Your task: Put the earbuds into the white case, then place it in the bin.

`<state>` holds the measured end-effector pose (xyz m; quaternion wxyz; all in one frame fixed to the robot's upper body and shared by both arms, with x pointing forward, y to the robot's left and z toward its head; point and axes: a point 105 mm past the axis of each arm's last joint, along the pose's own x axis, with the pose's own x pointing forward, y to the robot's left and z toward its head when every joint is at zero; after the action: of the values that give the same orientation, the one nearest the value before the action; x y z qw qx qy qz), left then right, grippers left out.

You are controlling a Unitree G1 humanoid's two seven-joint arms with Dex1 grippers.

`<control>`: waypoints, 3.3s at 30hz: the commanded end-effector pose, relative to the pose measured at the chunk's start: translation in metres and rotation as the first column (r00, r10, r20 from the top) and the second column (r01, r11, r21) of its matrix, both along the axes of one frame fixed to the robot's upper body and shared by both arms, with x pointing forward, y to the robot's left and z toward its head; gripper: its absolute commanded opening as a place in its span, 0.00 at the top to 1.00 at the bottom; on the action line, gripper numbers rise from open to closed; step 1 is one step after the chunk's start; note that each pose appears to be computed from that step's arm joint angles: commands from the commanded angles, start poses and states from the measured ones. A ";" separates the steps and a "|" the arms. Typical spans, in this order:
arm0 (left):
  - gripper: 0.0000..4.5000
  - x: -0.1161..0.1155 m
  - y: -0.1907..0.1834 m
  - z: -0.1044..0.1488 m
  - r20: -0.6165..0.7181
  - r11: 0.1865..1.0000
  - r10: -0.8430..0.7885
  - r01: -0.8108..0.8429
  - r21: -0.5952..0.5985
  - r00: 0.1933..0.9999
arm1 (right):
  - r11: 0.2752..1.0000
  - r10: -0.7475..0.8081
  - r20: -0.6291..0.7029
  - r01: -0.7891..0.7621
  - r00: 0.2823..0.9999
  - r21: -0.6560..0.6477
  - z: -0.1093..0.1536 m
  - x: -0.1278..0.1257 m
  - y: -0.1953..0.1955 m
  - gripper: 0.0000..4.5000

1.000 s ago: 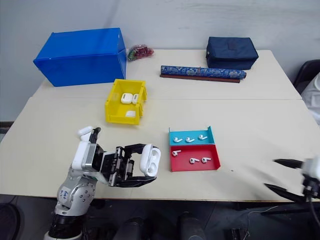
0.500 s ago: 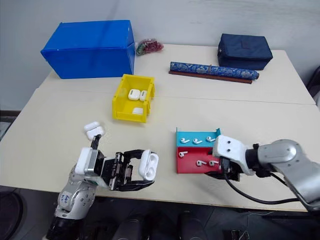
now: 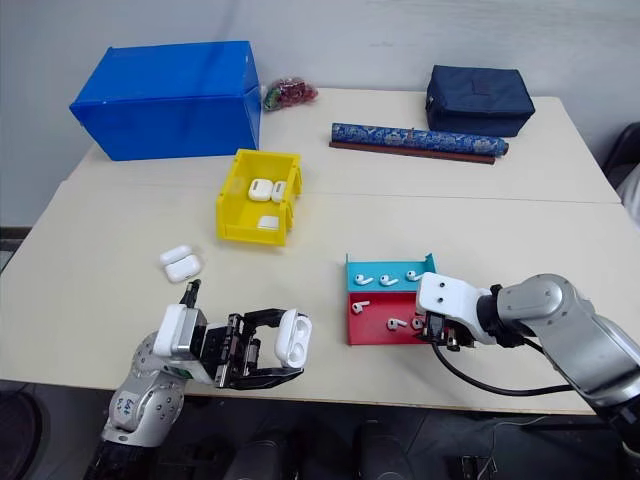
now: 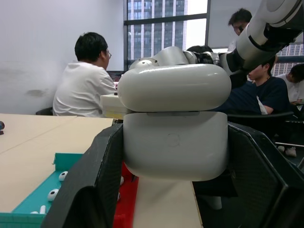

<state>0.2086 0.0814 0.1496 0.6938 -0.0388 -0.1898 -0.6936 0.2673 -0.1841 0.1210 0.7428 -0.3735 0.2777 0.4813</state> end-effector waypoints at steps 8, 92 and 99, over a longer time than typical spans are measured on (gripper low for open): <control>0.38 -0.003 0.000 0.005 0.036 1.000 0.018 -0.018 0.000 0.999 | 1.000 0.007 0.041 -0.006 0.999 -0.026 0.010 0.011 0.000 0.55; 0.38 0.017 -0.042 0.091 -0.017 0.898 -0.218 0.194 -0.396 0.976 | 0.108 0.040 0.552 -0.553 0.833 0.826 0.151 -0.050 0.108 0.90; 0.38 0.015 -0.044 0.091 -0.010 0.897 -0.228 0.206 -0.391 0.974 | 0.143 0.057 0.544 -0.546 0.837 0.825 0.136 -0.046 0.110 0.90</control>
<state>0.2363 0.0386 0.2274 0.6203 -0.2278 -0.2666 -0.7016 0.2217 -0.0766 0.2645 0.7280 0.0418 -0.3320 0.5983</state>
